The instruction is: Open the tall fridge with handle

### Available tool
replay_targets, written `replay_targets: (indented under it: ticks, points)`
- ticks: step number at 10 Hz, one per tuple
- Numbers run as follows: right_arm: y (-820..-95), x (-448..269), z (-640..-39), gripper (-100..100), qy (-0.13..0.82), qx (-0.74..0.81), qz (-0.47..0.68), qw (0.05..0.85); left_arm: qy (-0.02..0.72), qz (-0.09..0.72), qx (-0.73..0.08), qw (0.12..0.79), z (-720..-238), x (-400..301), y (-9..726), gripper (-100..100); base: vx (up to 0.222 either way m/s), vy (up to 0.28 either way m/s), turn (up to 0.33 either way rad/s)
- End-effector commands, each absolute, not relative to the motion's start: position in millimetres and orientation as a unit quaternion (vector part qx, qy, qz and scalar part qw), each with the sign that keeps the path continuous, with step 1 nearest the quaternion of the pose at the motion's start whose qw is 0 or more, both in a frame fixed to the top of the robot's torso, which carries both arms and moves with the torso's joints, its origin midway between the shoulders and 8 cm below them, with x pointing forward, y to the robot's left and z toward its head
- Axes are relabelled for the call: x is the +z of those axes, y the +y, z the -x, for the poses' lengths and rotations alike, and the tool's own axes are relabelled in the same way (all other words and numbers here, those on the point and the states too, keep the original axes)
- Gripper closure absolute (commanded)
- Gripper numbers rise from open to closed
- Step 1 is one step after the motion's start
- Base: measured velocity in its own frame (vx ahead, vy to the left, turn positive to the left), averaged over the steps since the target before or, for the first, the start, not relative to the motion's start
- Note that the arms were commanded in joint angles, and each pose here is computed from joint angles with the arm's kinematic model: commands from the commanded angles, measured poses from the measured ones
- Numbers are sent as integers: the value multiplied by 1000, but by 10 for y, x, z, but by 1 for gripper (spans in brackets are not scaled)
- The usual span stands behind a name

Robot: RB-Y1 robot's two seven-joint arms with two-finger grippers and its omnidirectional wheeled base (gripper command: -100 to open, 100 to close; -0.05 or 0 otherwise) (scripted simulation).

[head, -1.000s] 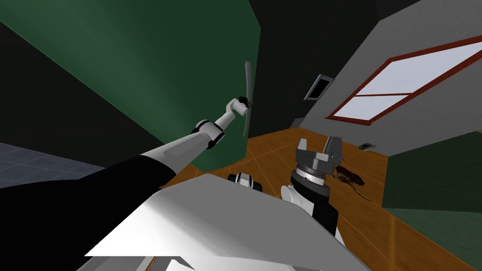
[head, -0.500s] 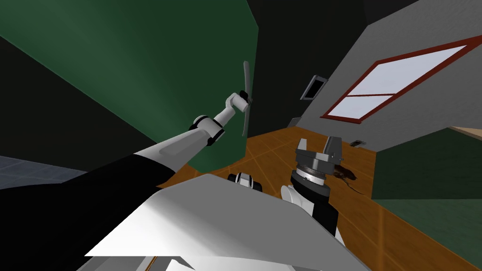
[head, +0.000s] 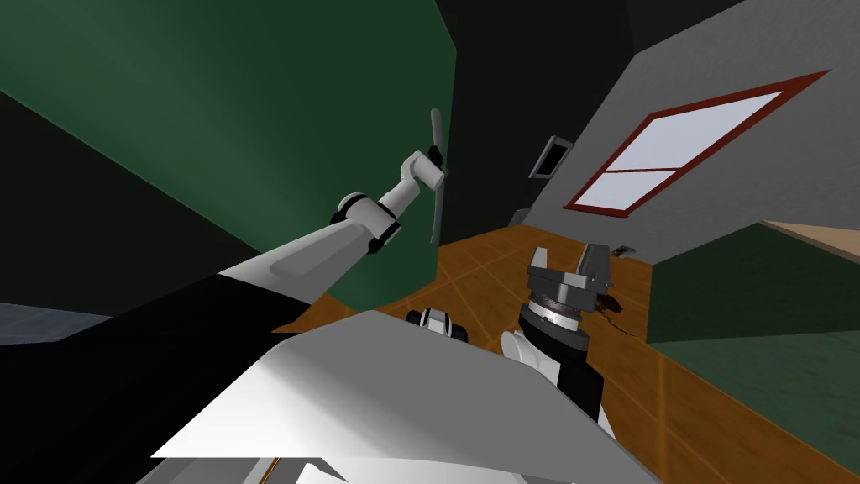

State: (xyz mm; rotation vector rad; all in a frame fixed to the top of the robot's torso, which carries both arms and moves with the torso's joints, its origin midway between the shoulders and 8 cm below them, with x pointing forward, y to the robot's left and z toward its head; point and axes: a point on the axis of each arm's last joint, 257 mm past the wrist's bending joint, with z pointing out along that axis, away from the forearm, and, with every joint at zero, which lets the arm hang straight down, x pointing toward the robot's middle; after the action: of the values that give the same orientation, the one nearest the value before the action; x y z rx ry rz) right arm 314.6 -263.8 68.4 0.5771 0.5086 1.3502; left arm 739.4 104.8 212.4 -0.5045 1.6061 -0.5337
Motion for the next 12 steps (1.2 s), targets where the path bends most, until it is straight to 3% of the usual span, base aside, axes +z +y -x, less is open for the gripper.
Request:
replay_targets:
  ticks: [1,12]
  points:
    - [-2638,684,-3146,0,229,609,-260,713,698,226,-219,643,-7355,2361,1114,-100,-6,16,-61]
    - [-2638,684,-3146,0,229,609,-260,713,685,282,-147,655,-7117,3013,1727,-100,-7,12,-61]
